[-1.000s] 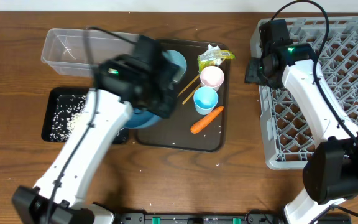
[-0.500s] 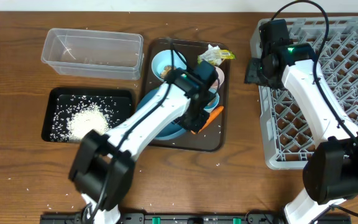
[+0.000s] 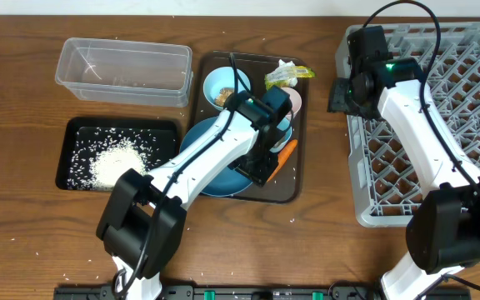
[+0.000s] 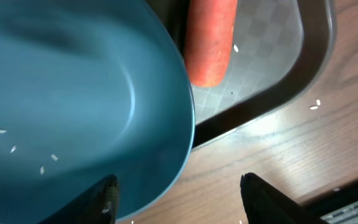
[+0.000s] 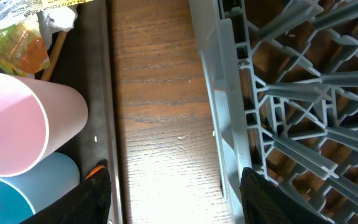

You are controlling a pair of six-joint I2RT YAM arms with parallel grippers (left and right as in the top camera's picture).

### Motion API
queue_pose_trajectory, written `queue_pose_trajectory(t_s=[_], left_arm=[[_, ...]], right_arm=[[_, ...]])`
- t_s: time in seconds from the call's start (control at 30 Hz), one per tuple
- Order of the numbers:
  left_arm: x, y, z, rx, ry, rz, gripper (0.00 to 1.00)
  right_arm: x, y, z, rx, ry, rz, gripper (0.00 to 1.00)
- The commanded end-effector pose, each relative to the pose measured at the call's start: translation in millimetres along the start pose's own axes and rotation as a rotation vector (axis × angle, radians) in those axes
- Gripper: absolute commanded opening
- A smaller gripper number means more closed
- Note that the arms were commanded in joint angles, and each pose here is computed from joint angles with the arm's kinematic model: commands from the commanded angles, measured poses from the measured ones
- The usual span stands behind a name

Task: Sort waste into correct bins and load items into the dishwasher rack
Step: 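Set the empty blue plate back on the brown tray with left gripper, then grasp the small blue bowl with the mushroom using the left gripper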

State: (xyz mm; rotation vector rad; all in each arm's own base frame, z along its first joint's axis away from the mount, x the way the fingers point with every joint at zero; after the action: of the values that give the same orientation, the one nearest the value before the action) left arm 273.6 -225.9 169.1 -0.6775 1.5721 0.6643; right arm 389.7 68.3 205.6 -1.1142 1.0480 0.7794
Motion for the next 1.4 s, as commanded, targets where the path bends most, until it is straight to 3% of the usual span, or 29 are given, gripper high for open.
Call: queue_pose_trajectory(t_s=[0.0,0.07,0.17,0.37,0.53,0.73,1.1,1.23,1.37], left_arm=[[-44.0,-10.9,10.7,-0.025,-0.022,-0.135,0.66],[-65.5,-17.9,21.0,-0.047,-0.042,-0.204,0.72],[-96.9,-32.0,42.0,-0.067,-0.112,-0.337,0.88],[-108.9,-68.2,92.4,-0.094,-0.196,-0.559,0.95],[-67.3,-91.8,127.4,-0.114,-0.211,-0.53,0.94],[-9.3,-103.5,134.8,-0.086,-0.163,-0.406,0.94],[51.9,-116.1,137.0,-0.064,-0.134,-0.315,0.79],[70.0,-116.5,138.1,-0.065,-0.125,-0.28,0.56],[73.3,-116.6,138.4,-0.066,-0.123,-0.274,0.41]], right_arm=[[-3.0,-0.2,-3.4,-0.004,0.009,-0.01,0.61],[-3.0,-0.2,-3.4,-0.004,0.009,-0.01,0.61],[-3.0,-0.4,-3.4,-0.004,0.009,-0.011,0.62],[-2.9,-0.3,-2.7,-0.013,0.008,-0.012,0.62],[-3.1,2.3,-3.9,-0.018,0.015,0.004,0.62],[-3.0,3.8,-4.6,-0.018,0.02,0.013,0.63],[-3.0,1.4,-5.8,-0.017,0.032,-0.004,0.64],[-3.0,0.9,-6.8,-0.021,0.043,-0.009,0.64],[-3.0,0.5,-6.6,-0.02,0.042,-0.011,0.64]])
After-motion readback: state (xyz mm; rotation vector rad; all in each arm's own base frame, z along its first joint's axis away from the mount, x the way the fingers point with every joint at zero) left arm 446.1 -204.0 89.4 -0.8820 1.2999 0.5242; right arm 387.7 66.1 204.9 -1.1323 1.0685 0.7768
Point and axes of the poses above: each gripper's point midway between its finger pads, its own x axis out along the fingers, its own z axis along the line the jaws close on, y = z × x, the point moved 8 cm from there along -x, back along the fingers, and after that the axes turned 6 degrees about x, right-handed, at the moved point
